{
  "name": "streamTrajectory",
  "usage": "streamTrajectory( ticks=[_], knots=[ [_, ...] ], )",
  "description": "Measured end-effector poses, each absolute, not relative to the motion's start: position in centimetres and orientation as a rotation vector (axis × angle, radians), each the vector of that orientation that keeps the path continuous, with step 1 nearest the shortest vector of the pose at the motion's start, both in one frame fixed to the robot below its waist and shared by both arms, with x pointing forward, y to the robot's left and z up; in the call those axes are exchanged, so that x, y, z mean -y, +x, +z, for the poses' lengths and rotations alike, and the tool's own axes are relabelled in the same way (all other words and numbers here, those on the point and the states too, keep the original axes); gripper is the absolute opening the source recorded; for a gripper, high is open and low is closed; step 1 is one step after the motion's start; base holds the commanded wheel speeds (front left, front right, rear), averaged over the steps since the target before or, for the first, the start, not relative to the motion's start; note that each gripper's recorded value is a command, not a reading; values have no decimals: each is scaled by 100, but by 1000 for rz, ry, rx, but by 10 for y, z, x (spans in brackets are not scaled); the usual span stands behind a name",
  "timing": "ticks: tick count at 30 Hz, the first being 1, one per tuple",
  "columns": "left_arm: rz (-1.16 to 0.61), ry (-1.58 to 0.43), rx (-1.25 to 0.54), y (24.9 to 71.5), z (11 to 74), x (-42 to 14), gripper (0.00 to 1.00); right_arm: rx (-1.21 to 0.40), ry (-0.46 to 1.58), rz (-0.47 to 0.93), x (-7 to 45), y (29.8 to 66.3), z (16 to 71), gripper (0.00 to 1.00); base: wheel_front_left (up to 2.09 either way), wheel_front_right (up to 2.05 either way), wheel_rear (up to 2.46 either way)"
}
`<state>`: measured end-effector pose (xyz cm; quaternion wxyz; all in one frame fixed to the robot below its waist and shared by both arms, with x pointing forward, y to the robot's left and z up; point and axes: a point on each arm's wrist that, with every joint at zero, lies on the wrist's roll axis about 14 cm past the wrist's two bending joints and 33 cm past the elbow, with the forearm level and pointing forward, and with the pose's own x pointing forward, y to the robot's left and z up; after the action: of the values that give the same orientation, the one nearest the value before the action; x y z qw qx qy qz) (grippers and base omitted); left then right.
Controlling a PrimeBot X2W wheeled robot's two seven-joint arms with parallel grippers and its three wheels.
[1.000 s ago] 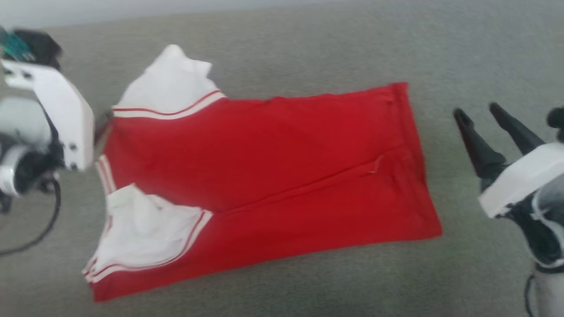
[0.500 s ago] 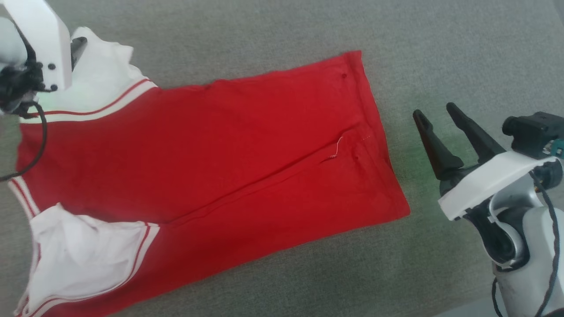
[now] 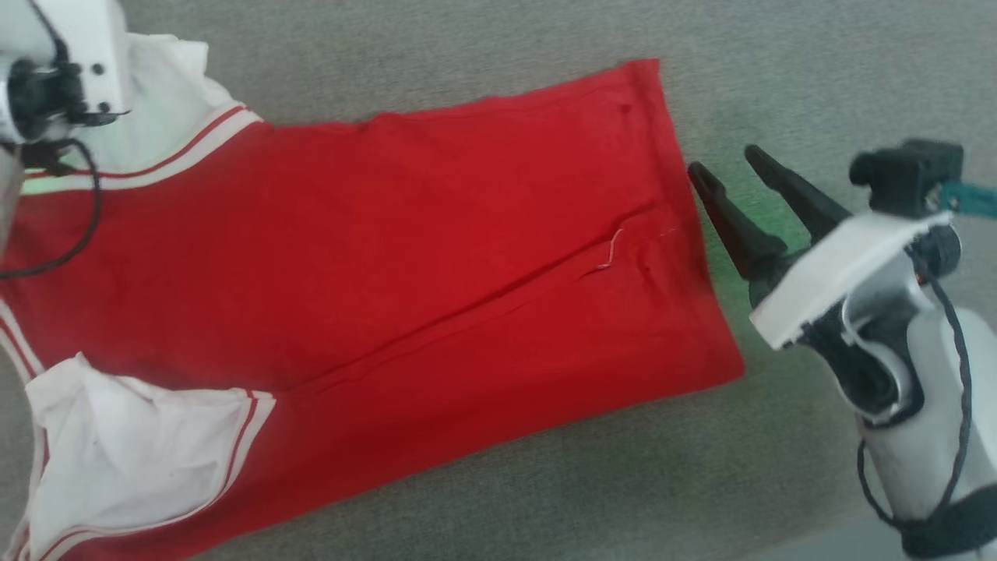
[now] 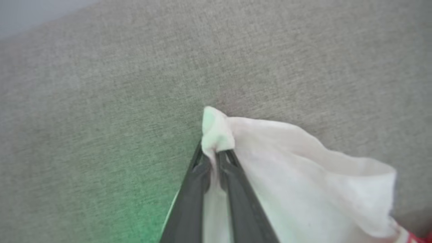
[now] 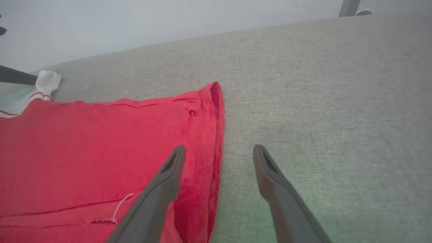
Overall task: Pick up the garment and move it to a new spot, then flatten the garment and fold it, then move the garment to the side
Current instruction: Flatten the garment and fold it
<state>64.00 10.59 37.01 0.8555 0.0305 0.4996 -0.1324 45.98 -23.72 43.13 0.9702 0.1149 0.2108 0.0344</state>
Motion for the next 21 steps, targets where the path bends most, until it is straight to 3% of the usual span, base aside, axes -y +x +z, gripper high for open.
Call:
streamTrajectory(
  ticks=[8, 18, 20, 21],
  knots=[
    [-306, 66, -1013, 643, 376, -101, 0, -528, 165, 163, 225, 504, 422, 100, 0, 0, 0],
    [-309, 60, -988, 645, 376, -108, 0, -868, 76, 254, 205, 525, 379, 99, 0, 0, 0],
    [-313, 57, -979, 646, 377, -107, 0, -941, 56, 273, 203, 525, 375, 0, 0, 0, 0],
    [-313, 56, -975, 646, 378, -108, 0, -972, 35, 275, 205, 525, 374, 0, 0, 0, 0]
  ],
)
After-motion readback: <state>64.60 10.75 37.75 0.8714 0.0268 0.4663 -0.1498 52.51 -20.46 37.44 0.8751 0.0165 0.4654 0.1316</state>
